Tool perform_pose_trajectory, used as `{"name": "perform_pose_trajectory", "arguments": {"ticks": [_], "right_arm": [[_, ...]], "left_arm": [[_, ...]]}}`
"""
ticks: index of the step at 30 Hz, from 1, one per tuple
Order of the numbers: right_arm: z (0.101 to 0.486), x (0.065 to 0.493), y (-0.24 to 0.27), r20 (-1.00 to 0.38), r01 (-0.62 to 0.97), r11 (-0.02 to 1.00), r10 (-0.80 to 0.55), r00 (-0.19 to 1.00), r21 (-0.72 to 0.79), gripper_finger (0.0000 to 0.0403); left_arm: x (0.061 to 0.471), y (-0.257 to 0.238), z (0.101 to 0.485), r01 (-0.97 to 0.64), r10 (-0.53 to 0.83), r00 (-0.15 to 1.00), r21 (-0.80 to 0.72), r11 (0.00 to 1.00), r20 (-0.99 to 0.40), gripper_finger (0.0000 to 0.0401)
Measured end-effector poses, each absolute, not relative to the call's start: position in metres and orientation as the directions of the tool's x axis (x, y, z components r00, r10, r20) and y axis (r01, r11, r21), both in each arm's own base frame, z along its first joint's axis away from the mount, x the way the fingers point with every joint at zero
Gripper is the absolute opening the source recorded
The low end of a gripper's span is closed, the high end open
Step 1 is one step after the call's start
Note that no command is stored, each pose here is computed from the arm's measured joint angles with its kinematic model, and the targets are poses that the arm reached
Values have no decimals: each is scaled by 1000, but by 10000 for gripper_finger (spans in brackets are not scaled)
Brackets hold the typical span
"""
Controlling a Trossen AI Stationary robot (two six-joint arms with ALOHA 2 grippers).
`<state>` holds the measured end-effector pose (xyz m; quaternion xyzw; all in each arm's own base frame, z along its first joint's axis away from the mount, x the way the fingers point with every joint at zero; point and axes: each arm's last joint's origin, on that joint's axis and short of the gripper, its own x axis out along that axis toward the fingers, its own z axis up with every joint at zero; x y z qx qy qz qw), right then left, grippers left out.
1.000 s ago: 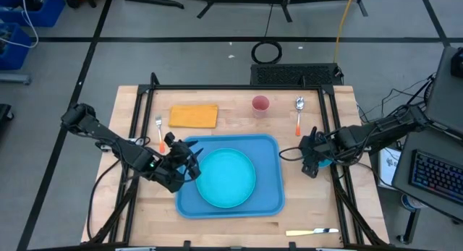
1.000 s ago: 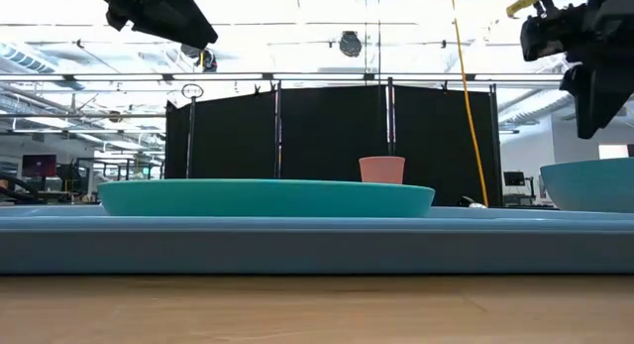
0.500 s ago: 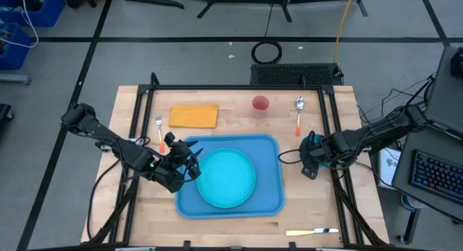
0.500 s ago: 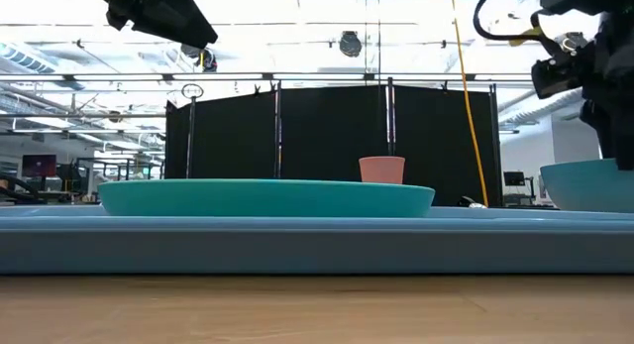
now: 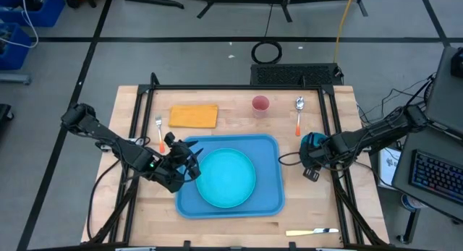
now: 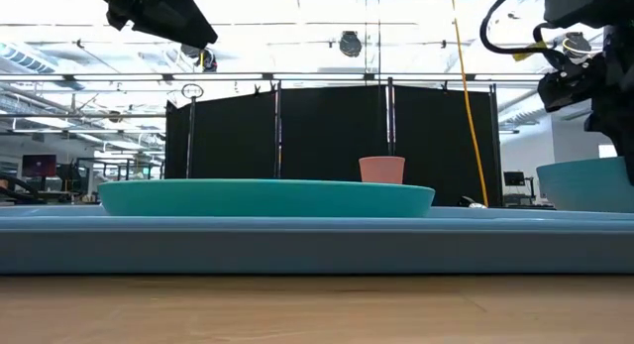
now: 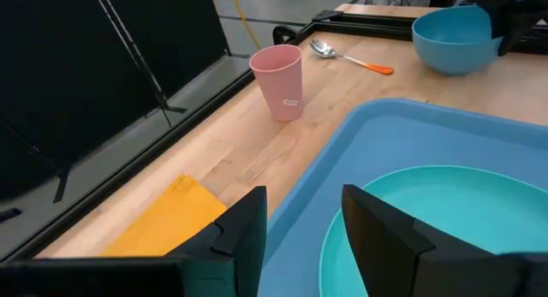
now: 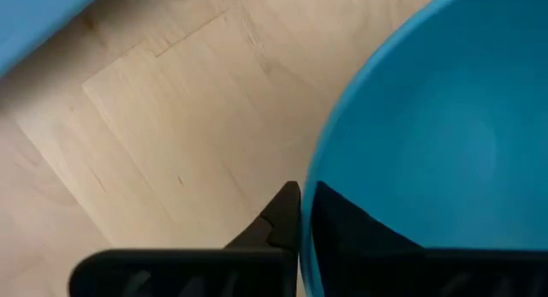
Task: Set up tray
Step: Put the blue bowl on top of the green plate
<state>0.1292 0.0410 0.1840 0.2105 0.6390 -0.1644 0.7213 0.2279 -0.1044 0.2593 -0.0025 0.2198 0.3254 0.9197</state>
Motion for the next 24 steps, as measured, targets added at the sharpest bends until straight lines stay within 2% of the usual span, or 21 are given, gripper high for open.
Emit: {"name": "perform_pose_trajectory", "arguments": {"ticks": [11,16,24], "right_arm": [[189,134,41,-983,377,925,-25,182,46,2],[207,144,49,-955,200,979,-20,295,41,1],[240,176,63,-861,-26,1000,5,509,-9,0]], "left_arm": [[228,-105,259,-572,581,695,164,804,-423,159],[228,-105,258,-554,575,696,188,811,-429,159],[228,-105,258,-553,574,696,188,812,-431,159]]}}
